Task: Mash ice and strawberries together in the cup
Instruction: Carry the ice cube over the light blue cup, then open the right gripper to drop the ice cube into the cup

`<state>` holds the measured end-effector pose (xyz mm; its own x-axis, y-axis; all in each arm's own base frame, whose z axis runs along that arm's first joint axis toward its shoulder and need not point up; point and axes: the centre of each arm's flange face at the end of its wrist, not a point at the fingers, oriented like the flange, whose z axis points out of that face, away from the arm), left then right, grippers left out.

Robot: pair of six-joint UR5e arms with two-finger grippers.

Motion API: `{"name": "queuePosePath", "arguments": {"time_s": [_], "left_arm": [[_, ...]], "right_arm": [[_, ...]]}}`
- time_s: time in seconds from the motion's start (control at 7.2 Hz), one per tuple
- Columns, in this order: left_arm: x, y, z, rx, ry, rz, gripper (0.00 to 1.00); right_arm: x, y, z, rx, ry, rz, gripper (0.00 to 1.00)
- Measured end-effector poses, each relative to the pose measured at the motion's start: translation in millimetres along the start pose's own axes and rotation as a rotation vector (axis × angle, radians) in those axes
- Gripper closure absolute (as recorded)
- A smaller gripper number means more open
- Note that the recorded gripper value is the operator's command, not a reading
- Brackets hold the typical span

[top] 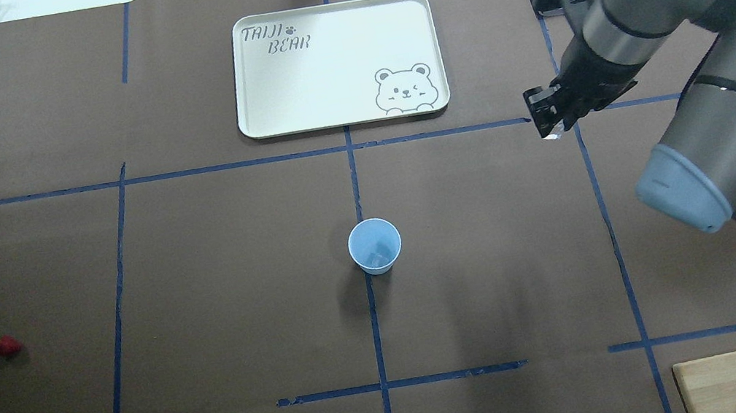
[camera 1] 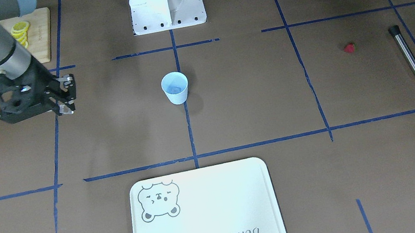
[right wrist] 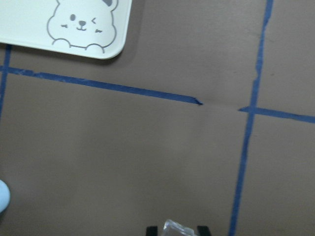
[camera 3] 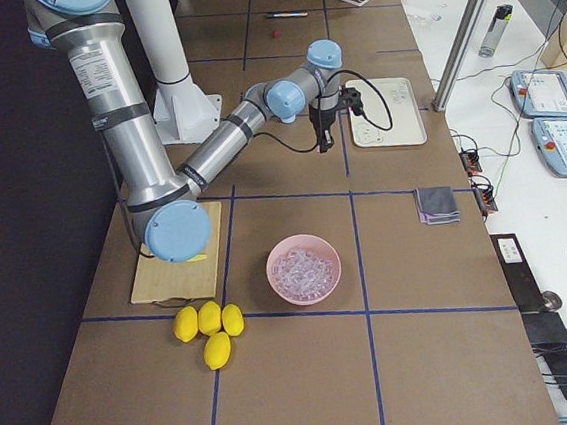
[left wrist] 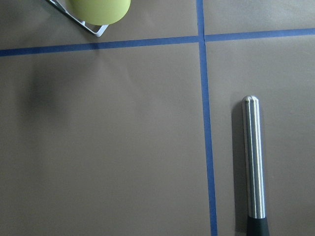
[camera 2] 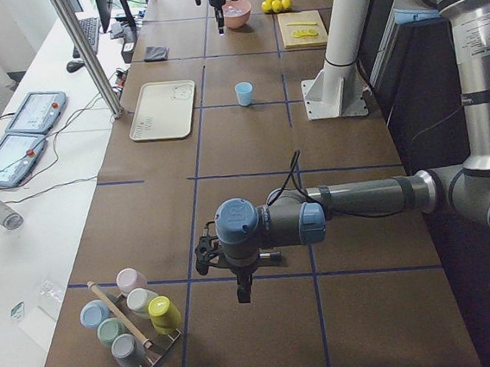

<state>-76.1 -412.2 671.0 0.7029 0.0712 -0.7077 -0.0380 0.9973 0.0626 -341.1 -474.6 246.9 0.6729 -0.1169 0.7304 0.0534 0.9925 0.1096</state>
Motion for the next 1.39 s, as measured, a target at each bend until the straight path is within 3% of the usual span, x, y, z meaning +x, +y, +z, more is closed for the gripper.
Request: {"name": "queuePosePath", "arguments": {"time_s": [0.42, 0.97, 1.11, 1.25, 1.39], "left_arm": [[0.3, -0.1, 0.2, 0.0, 0.001, 0.001, 0.0], [0.9, 0.0, 1.5, -0.006, 0.002, 0.0, 0.0], [0.6, 0.2, 2.4, -0.008, 0.002, 0.0, 0.0], [-0.1, 0.4, 3.5, -0.011, 0.002, -0.001, 0.0], [-0.5, 0.6, 4.1, -0.012, 0.002, -0.002, 0.0]], "right_arm": [[-130.8, 28.0, 28.7, 0.042, -0.003, 0.127, 1.0], [-226.5, 53.5, 72.6, 0.074, 0.04, 0.216, 0.98], [-233.9, 57.5, 76.7, 0.073, 0.043, 0.22, 0.62], [-236.5, 59.7, 79.7, 0.072, 0.046, 0.218, 0.01], [-237.3, 60.9, 81.7, 0.07, 0.048, 0.212, 0.01]]}}
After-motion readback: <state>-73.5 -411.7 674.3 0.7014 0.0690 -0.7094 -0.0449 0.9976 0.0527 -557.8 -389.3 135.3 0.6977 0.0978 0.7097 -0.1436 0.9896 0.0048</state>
